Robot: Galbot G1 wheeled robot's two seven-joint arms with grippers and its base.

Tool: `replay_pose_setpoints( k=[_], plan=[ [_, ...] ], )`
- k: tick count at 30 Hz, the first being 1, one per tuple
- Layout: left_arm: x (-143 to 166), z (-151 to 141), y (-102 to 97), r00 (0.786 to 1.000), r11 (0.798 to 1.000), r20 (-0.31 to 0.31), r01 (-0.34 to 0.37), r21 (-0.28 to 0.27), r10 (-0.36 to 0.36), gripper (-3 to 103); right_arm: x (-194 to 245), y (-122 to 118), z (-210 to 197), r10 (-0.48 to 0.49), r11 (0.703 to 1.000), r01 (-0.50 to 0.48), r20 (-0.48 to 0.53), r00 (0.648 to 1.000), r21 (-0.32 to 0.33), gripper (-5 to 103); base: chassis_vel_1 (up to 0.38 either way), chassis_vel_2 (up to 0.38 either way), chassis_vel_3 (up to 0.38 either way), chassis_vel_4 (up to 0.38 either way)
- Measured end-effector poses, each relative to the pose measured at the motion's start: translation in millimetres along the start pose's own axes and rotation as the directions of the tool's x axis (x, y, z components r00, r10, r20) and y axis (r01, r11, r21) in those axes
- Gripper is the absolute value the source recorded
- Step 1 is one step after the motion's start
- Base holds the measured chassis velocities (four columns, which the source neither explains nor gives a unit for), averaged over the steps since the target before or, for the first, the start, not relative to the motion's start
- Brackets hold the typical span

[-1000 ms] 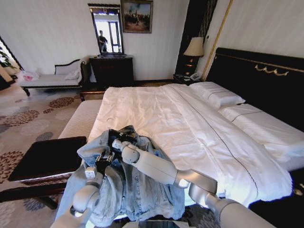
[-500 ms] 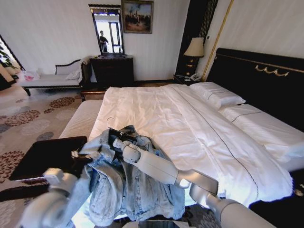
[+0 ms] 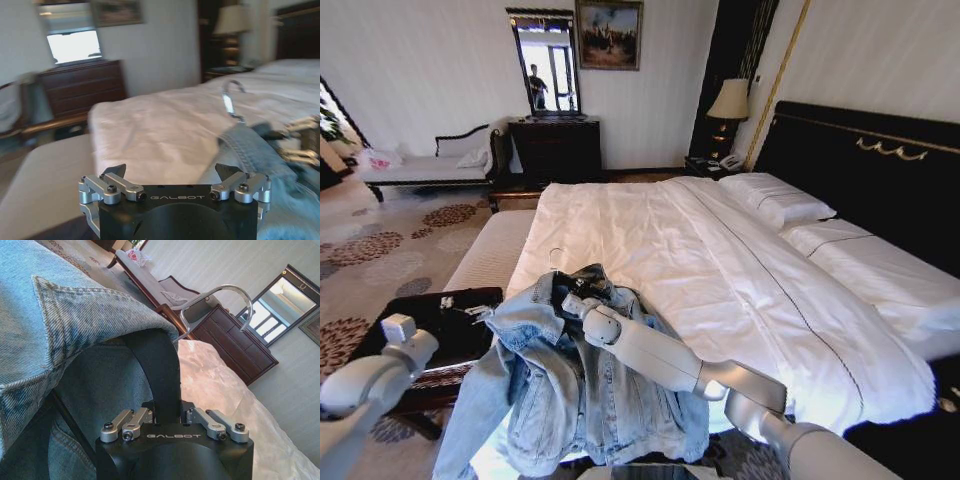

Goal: Pick up the clothes from the bed and hang them on the clothes hanger.

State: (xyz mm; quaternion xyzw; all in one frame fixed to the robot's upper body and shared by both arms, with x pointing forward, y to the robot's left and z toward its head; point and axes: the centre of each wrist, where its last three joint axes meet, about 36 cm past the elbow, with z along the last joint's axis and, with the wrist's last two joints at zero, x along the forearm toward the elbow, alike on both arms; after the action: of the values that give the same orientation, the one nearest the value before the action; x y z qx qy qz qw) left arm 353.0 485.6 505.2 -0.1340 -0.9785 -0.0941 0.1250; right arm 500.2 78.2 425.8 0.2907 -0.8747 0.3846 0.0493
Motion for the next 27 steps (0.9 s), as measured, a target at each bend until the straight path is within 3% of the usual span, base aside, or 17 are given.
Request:
replay_pose_setpoints(
  k=[3,7,8,13,21,24,27],
  plan=[
    [-8,3,20.5,0.995,0.993,0.003,-0.097,-0.066,0.097,100,0,3,-2,-0.003,1.0,0.003,0.005,1.0,-0.003,25,0.0,0.0,0.0,0.0],
    [-14,6,36.6,0.989,0.985,0.009,-0.144,-0.092,0.145,100,0,5,-4,-0.005,1.0,0.005,0.009,1.0,-0.005,25,0.0,0.0,0.0,0.0],
    [-18,10,45.4,0.987,0.984,0.007,-0.158,-0.083,0.159,100,1,4,-5,-0.005,1.0,0.005,0.012,1.0,-0.006,25,0.0,0.0,0.0,0.0],
    [-25,15,48.9,0.982,0.981,0.007,-0.186,-0.053,0.187,100,2,2,-5,-0.001,1.0,0.001,0.015,1.0,-0.006,25,0.0,0.0,0.0,0.0],
    [-40,21,23.4,0.967,0.967,0.024,-0.255,0.015,0.255,100,3,0,-4,0.006,1.0,-0.006,0.018,1.0,-0.007,25,0.0,0.0,0.0,0.0],
    [-42,25,23.7,0.967,0.967,0.011,-0.254,0.033,0.253,101,4,0,-6,0.007,1.0,-0.007,0.022,1.0,-0.008,25,0.0,0.0,0.0,0.0],
    [-44,31,27.4,0.969,0.966,-0.008,-0.246,0.076,0.248,97,5,-1,-9,0.01,1.0,-0.009,0.029,1.0,-0.009,25,0.0,0.0,0.0,0.0]
  ],
)
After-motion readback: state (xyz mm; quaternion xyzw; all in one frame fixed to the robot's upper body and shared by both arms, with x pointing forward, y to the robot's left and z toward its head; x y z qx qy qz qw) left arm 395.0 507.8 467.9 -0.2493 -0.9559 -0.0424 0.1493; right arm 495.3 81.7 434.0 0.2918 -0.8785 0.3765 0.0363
